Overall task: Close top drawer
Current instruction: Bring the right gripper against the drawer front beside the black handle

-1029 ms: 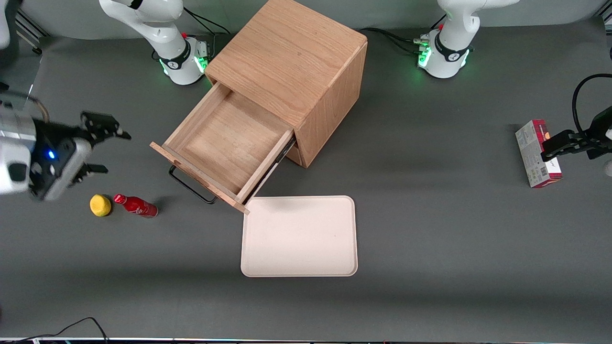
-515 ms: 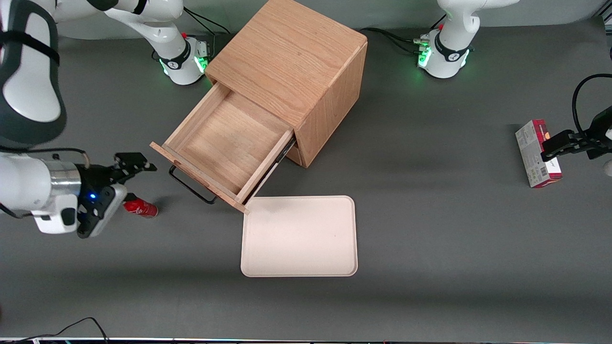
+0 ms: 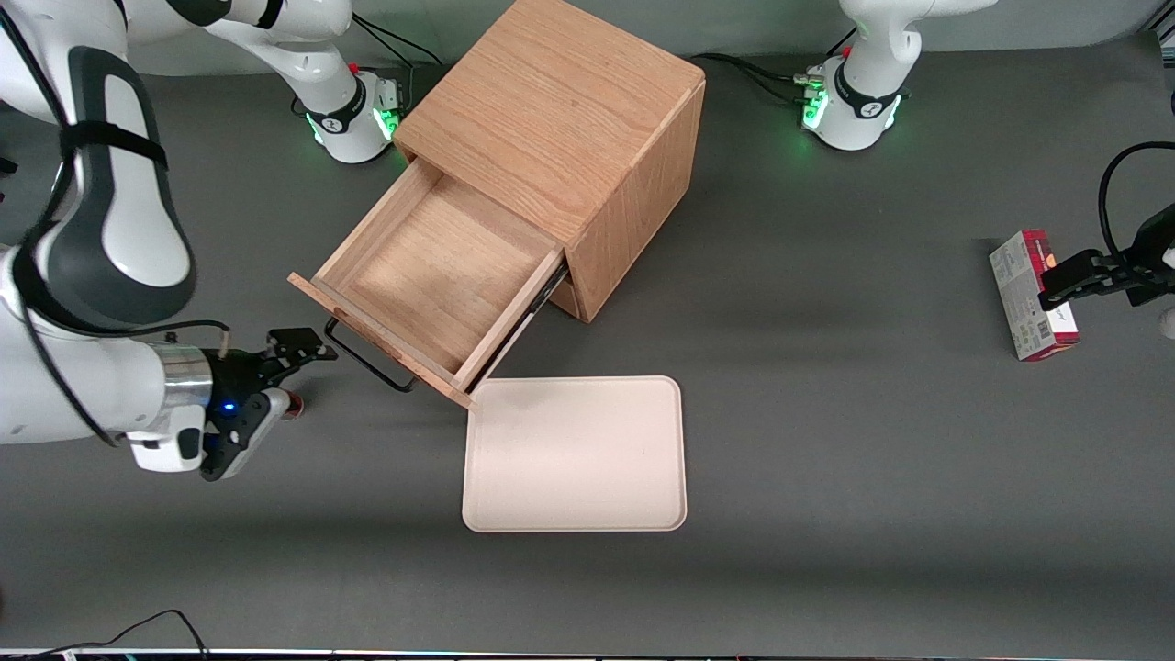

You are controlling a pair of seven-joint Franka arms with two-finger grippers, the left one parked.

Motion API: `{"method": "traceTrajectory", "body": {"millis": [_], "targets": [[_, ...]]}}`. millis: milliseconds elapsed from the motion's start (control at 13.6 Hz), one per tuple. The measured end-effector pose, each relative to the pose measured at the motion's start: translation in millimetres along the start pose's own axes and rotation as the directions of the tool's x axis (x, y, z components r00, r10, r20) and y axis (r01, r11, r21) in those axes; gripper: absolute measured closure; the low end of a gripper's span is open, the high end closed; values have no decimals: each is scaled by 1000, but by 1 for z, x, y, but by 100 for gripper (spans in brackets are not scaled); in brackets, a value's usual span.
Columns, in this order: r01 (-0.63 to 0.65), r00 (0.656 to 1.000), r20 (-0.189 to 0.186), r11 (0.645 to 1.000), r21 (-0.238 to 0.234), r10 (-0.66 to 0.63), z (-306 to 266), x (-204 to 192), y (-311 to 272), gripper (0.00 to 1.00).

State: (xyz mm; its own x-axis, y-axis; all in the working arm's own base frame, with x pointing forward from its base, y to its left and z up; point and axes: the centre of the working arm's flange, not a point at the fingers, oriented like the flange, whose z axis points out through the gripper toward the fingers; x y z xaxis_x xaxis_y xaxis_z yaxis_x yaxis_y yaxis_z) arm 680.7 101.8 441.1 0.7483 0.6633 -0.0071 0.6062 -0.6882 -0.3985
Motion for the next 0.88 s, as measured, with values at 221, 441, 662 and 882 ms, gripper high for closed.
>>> {"method": "traceTrajectory", "body": {"millis": [221,441,662,882], "targets": [[-12,1000,-12,1000,-12,12,20,0,2,0],[-30,999,-10,999,-12,30,37,-2,3,0],[-62,998,-13,998,9,62,54,-3,5,0],[-79,997,-11,996,30,79,60,-6,2,0]]}}
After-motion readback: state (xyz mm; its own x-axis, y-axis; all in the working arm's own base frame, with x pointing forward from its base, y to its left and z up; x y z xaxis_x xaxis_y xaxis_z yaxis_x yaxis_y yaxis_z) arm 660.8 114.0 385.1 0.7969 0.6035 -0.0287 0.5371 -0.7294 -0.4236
